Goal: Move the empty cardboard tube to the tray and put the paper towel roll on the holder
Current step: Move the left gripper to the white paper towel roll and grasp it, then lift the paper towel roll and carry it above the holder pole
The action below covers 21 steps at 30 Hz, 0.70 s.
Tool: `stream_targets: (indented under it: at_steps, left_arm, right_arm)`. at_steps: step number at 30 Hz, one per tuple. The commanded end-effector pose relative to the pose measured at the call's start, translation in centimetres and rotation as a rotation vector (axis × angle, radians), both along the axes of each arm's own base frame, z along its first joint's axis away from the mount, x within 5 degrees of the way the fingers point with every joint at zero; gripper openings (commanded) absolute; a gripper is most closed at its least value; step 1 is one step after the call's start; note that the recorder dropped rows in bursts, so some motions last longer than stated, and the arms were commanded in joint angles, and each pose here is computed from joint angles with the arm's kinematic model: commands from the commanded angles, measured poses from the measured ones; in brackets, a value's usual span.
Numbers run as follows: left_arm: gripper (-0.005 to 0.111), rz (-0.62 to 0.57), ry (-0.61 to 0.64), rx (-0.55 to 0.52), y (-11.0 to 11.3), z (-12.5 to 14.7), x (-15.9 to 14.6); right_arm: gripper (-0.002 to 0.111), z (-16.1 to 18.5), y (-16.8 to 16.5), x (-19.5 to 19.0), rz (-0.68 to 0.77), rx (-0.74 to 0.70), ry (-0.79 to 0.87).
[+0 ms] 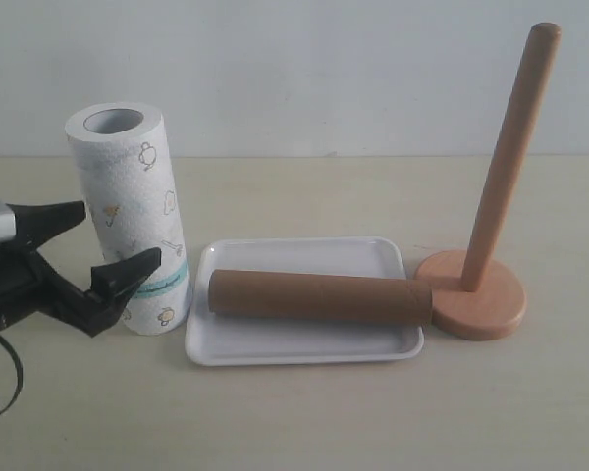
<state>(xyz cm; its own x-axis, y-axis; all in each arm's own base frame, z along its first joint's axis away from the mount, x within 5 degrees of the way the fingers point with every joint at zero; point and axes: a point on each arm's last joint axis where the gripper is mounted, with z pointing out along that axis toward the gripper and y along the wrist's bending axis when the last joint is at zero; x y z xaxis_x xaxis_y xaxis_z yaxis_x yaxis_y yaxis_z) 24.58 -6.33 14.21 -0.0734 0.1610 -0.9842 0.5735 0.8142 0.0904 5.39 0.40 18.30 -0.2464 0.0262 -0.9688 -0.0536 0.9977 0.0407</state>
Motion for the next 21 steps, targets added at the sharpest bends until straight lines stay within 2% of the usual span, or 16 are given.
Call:
stream_targets:
  at_steps: [1,5,12,14,15,16,18,21]
  left_arm:
    - [0.108,0.008,-0.054,-0.037,-0.2,0.9,2.0]
    - [0.108,-0.032,-0.056,-0.063,-0.7,0.9,3.6]
    - [0.108,-0.029,-0.035,-0.126,-0.9,0.4,6.2]
    - [0.103,-0.034,-0.003,-0.16,-1.0,0.1,6.3]
    - [0.097,-0.052,0.007,-0.165,-1.2,0.1,6.2]
    - [0.086,-0.072,0.017,-0.168,-1.3,0.0,6.1]
    - [0.061,-0.09,0.019,-0.162,-1.4,0.0,5.9]
    - [0.015,-0.09,0.019,-0.162,-1.4,0.0,5.9]
  right_arm:
    - [0.0,0.1,-0.1,0.0,-0.006,-0.006,-0.01]
    - [0.0,0.1,-0.1,0.0,-0.006,-0.006,-0.01]
    - [0.0,0.1,-0.1,0.0,-0.006,-0.006,-0.01]
    - [0.0,0.1,-0.1,0.0,-0.006,-0.006,-0.01]
    - [0.0,0.1,-0.1,0.0,-0.006,-0.006,-0.01]
    - [0.0,0.1,-0.1,0.0,-0.006,-0.006,-0.01]
    - [0.0,0.1,-0.1,0.0,-0.006,-0.006,-0.01]
    - [0.0,0.1,-0.1,0.0,-0.006,-0.006,-0.01]
